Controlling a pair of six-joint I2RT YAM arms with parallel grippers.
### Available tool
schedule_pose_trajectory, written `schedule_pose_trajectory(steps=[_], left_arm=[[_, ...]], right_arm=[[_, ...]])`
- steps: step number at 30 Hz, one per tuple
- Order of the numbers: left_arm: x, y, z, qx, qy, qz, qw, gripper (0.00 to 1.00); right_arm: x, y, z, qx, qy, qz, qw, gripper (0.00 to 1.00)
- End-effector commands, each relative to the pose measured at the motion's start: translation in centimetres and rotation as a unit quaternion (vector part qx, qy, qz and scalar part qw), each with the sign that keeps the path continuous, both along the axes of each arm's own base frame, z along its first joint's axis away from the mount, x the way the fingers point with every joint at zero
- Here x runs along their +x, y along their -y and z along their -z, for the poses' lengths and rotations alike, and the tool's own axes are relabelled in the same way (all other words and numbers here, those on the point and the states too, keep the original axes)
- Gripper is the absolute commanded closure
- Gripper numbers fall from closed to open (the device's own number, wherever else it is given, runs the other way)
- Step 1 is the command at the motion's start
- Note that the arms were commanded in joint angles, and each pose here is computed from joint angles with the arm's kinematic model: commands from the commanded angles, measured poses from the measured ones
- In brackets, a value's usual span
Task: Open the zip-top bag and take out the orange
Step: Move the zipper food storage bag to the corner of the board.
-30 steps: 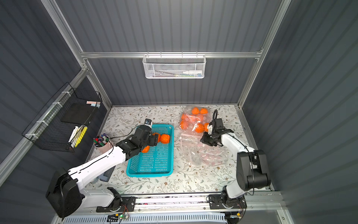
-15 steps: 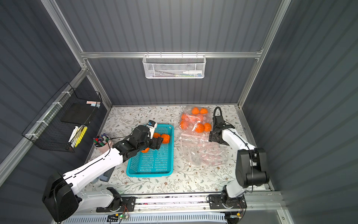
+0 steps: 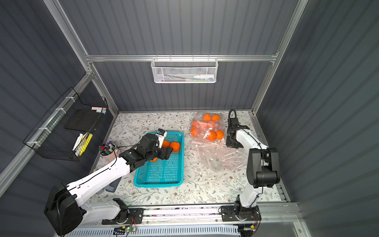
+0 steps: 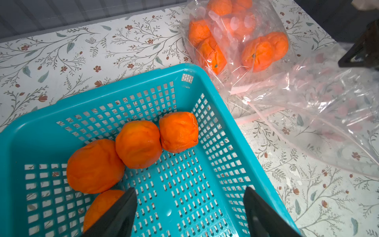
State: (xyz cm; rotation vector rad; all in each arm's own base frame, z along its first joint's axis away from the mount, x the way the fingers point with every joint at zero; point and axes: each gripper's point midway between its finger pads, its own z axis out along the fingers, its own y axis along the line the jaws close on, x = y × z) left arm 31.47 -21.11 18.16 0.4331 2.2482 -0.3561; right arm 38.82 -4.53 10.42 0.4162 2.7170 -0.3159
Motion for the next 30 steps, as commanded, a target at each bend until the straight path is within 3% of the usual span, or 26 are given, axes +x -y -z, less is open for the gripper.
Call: schedule_pose_trajectory(steps=[1,6,10,11,17,21,23,27,30], left_arm=[[-0.4,0.0,-0.3,-0.003,0.000,0.012,1.000,0.17],[-0.5,0.0,-0.3,-0.003,-0.002,0.014,1.000,0.17],[-0.7,-0.2,-0.1,-0.002,-0.004,0.012,1.000,0.17],[-0.7,-0.2,0.0,-0.002,-0.004,0.011,1.000,0.17],[-0.6,0.0,0.2,-0.002,-0.007,0.012,1.000,0.17],[-0.7,-0.1,0.0,-0.004,-0.005,0.013,1.000,0.17],[-0.7,0.0,0.1,-0.005,-0.004,0.015,1.000,0.17],[-0.7,0.2,0.1,-0.009,-0.005,0.020,1.000,0.17],[-0.7,0.4,0.1,-0.012,-0.003,0.021,1.000,0.17]], right_arm=[[2.4,3.6,-3.4,-0.034,0.042,0.023,0.998,0.97],[6.7,8.4,-7.4,-0.051,0.098,0.090,0.990,1.00],[10.0,6.2,-8.7,0.009,0.128,0.056,0.990,0.52],[9.8,5.3,-8.6,0.025,0.123,0.055,0.991,0.48],[4.4,-4.0,-9.8,0.113,0.148,-0.028,0.982,0.46],[-1.1,-11.8,-8.5,0.271,0.177,-0.095,0.941,0.50],[-4.0,-12.8,-6.0,0.313,0.152,-0.066,0.935,0.54],[-7.5,-11.9,-1.1,0.317,0.103,0.009,0.943,0.57],[-7.2,-12.1,1.6,0.343,0.111,0.049,0.932,0.57]])
